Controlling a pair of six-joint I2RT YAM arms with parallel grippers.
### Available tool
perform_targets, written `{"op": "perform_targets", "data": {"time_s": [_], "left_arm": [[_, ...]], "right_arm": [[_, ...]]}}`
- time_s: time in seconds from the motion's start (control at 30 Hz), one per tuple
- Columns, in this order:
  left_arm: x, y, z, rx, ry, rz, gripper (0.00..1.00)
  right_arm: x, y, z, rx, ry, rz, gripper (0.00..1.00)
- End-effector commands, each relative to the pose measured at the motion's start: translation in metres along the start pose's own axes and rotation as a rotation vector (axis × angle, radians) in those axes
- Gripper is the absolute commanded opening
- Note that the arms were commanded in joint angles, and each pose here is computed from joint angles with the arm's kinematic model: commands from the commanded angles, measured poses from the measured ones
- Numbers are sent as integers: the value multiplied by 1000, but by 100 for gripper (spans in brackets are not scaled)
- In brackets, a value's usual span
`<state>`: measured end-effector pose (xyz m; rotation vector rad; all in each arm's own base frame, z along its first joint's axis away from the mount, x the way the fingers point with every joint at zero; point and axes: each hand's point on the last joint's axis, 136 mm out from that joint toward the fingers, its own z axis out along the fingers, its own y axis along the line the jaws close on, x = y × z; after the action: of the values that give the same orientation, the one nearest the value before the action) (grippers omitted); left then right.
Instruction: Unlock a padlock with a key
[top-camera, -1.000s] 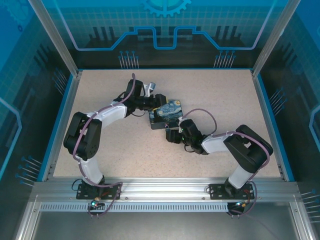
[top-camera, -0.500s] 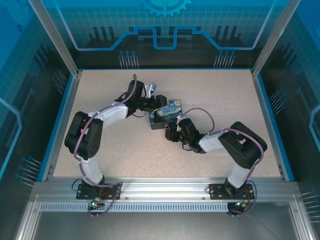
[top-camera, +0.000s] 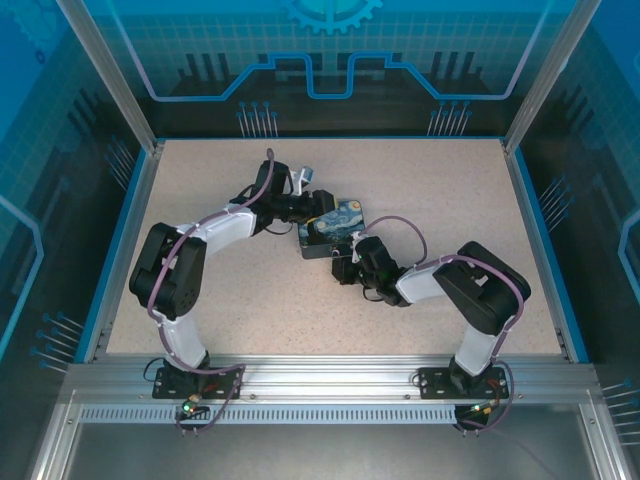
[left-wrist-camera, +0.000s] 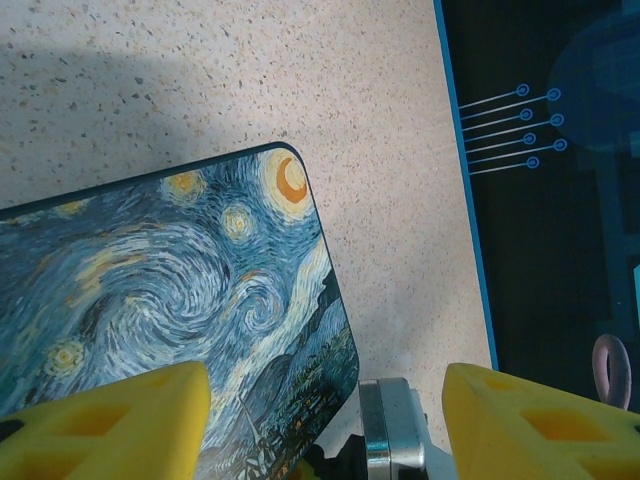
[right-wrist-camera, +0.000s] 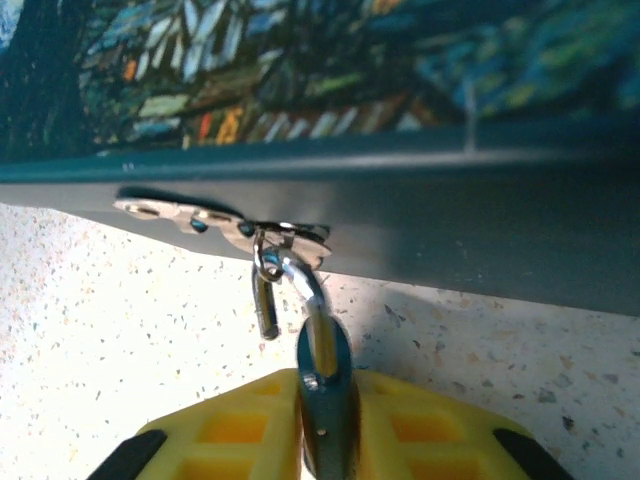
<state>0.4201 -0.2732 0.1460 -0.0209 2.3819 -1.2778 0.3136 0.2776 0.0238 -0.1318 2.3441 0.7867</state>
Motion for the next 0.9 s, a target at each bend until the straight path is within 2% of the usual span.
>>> {"op": "perform_targets", "data": {"time_s": [0.0, 0.43, 0.63, 0.87], "left_arm": [[-4, -2, 1, -12, -10, 25, 64], [15, 9, -3, -52, 16, 18, 64], [36, 10, -6, -60, 39, 14, 64], [57, 14, -5, -72, 67, 10, 65]], "right_arm": [[9, -6, -2, 33, 23, 3, 14], [6, -34, -19, 203, -6, 37, 3], [0, -35, -23, 209, -29, 66, 2], [-18, -26, -29, 151, -78, 108, 2]]}}
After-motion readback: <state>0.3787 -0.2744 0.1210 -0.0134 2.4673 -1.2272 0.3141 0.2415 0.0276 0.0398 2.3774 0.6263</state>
